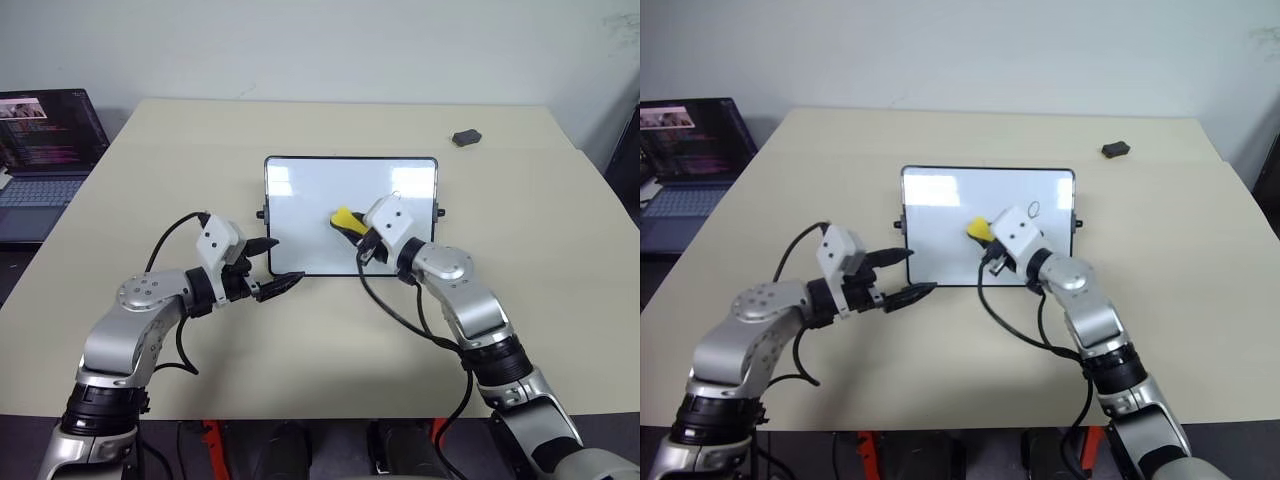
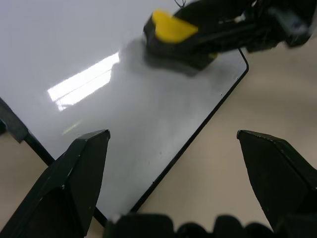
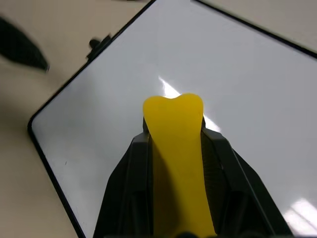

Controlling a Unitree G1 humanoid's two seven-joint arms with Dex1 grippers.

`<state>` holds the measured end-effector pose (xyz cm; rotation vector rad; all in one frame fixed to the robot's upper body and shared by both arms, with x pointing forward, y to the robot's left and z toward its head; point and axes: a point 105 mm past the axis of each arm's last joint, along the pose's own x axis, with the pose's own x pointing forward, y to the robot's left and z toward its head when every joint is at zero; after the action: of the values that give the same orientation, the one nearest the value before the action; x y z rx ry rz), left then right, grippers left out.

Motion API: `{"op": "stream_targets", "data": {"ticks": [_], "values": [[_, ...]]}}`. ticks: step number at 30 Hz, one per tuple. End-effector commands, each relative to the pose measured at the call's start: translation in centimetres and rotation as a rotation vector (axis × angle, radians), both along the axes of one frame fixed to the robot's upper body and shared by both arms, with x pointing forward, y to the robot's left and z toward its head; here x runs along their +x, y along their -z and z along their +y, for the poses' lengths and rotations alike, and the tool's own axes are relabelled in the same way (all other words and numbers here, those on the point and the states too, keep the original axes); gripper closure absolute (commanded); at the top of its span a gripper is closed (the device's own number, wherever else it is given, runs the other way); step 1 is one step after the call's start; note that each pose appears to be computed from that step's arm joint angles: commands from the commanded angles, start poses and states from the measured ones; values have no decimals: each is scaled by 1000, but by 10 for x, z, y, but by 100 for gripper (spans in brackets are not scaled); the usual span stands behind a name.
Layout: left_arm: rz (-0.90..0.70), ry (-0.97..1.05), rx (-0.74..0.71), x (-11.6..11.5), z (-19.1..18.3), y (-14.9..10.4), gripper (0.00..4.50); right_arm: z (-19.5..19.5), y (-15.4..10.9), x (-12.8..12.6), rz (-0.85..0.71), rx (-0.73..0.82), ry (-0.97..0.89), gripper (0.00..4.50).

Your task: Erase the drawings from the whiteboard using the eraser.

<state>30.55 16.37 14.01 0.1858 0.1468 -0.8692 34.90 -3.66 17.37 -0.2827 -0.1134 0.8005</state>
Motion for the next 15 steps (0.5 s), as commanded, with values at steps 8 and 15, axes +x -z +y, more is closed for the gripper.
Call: {"op": "stream_targets", "data": {"ticks": [8,15], "values": [[-47,-65,-42,-13,0,-8,0,-66,5,-33,72,37,51,352],[-54,-38,-40,-11,-4,-12,0,-90,34,-56,129,9,118,352]]}}
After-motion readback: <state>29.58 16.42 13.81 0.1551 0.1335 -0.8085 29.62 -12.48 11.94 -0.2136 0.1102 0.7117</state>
